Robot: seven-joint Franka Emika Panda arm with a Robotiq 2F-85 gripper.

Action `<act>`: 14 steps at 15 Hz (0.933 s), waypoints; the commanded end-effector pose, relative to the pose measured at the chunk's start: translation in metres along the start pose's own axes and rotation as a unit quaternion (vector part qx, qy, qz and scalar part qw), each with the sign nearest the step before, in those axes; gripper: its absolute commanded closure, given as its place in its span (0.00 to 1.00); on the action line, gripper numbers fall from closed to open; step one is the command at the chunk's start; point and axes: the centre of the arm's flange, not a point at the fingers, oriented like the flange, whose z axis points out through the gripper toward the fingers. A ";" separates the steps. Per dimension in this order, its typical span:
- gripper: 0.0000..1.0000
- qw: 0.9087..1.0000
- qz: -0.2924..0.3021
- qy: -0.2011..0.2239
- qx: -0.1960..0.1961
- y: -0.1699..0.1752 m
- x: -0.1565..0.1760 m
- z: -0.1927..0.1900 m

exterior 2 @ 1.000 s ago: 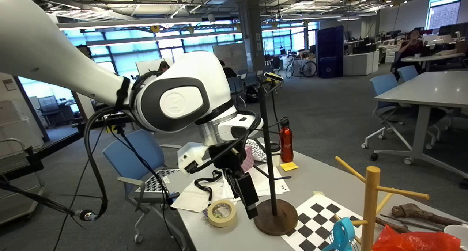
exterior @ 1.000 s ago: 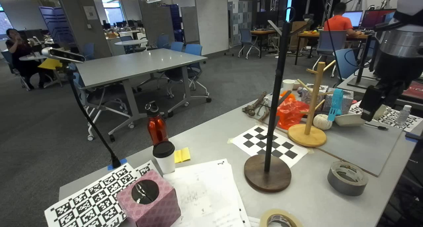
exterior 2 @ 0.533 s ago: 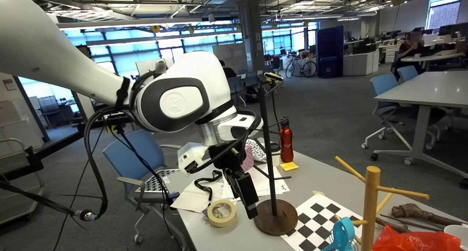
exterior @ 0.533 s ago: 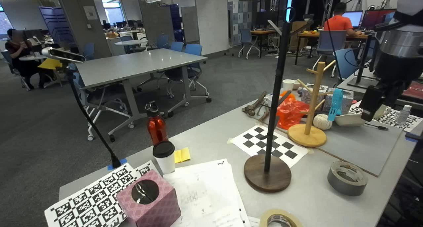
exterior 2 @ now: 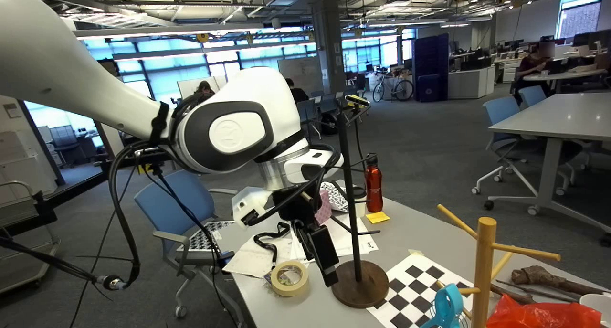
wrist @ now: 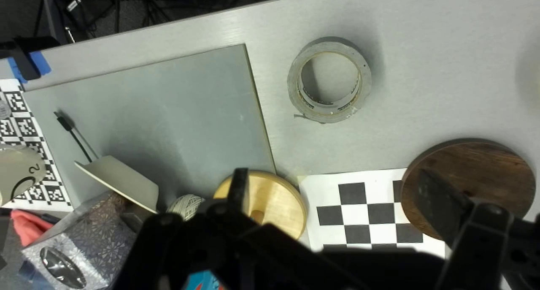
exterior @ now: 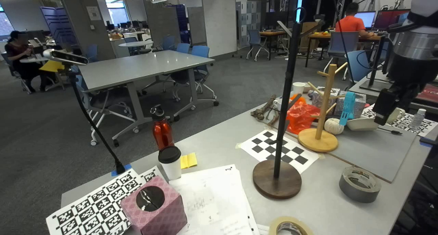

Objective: Remove the peg from the stand and place it on the masking tape

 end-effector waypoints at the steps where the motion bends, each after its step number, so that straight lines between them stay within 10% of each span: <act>1: 0.00 1.000 0.000 0.000 0.000 0.000 0.000 0.000; 14: 0.00 1.000 0.026 0.000 0.002 0.047 0.038 0.026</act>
